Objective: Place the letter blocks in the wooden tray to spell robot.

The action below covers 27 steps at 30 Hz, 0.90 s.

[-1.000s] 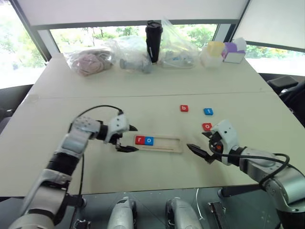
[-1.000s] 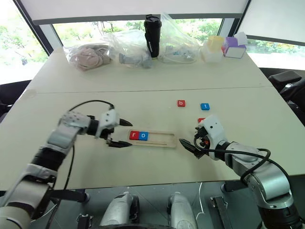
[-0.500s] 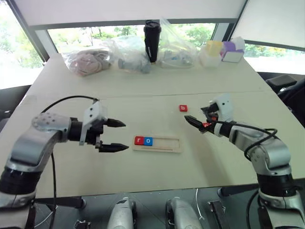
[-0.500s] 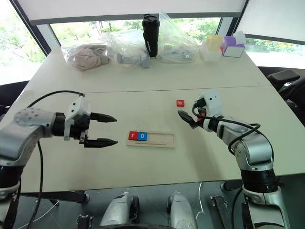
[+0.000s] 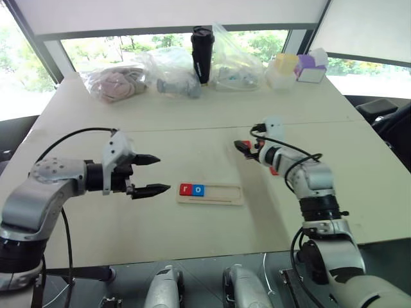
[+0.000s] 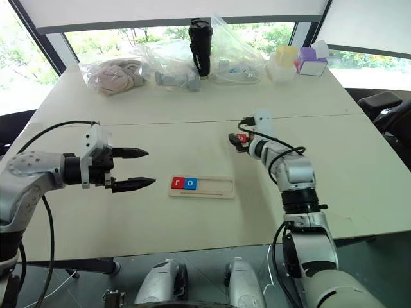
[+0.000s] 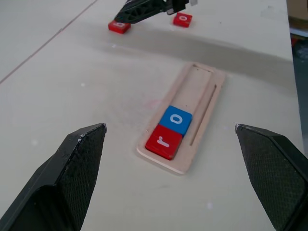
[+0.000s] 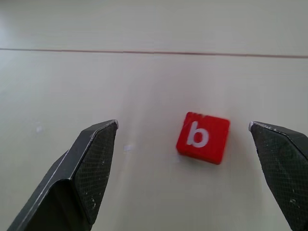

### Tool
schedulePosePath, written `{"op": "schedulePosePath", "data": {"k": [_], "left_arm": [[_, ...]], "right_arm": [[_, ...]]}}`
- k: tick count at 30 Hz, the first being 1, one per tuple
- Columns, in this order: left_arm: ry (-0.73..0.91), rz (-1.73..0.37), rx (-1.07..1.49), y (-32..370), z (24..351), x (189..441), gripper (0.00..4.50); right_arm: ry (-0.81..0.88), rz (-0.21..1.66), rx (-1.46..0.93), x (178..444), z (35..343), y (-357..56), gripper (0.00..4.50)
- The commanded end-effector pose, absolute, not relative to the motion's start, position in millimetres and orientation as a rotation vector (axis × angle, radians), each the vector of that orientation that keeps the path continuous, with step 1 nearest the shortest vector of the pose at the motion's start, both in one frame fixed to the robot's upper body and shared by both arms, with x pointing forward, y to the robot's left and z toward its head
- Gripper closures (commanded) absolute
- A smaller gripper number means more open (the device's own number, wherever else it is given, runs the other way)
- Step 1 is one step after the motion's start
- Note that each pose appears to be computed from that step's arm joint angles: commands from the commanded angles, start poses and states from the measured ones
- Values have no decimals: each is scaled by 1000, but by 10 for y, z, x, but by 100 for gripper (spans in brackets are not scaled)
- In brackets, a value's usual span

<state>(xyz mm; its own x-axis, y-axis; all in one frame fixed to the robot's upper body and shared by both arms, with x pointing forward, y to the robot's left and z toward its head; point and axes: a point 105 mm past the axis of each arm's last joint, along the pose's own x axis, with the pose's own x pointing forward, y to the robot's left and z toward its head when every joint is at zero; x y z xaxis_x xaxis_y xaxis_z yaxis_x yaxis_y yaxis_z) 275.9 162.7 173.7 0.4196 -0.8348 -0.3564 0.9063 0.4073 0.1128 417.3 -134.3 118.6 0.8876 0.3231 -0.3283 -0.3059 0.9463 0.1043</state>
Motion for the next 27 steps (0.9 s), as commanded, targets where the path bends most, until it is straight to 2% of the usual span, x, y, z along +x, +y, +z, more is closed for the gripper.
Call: {"op": "schedulePosePath", "data": {"k": [1, 8, 18, 21, 25, 26, 27], "left_arm": [[216, -1108, 342, 1610, 1848, 2725, 2], [248, -1158, 426, 1531, 1800, 2609, 2], [245, -1133, 428, 1524, 1767, 2650, 2], [242, -1132, 428, 1511, 1763, 2657, 0], [241, -1134, 425, 1502, 1758, 2658, 0], [241, -1135, 423, 1500, 1758, 2656, 0], [241, -1136, 421, 1503, 1758, 2655, 0]], "right_arm": [[319, 288, -4, 4277, 1258, -1322, 0], [398, 211, -100, 4378, 1049, -1335, 0], [428, 180, -23, 4413, 980, -1259, 0], [442, 166, -49, 4404, 935, -1250, 84], [435, 130, -59, 4408, 946, -1311, 299], [432, 125, -60, 4410, 959, -1328, 332], [427, 121, -63, 4413, 978, -1346, 332]]}}
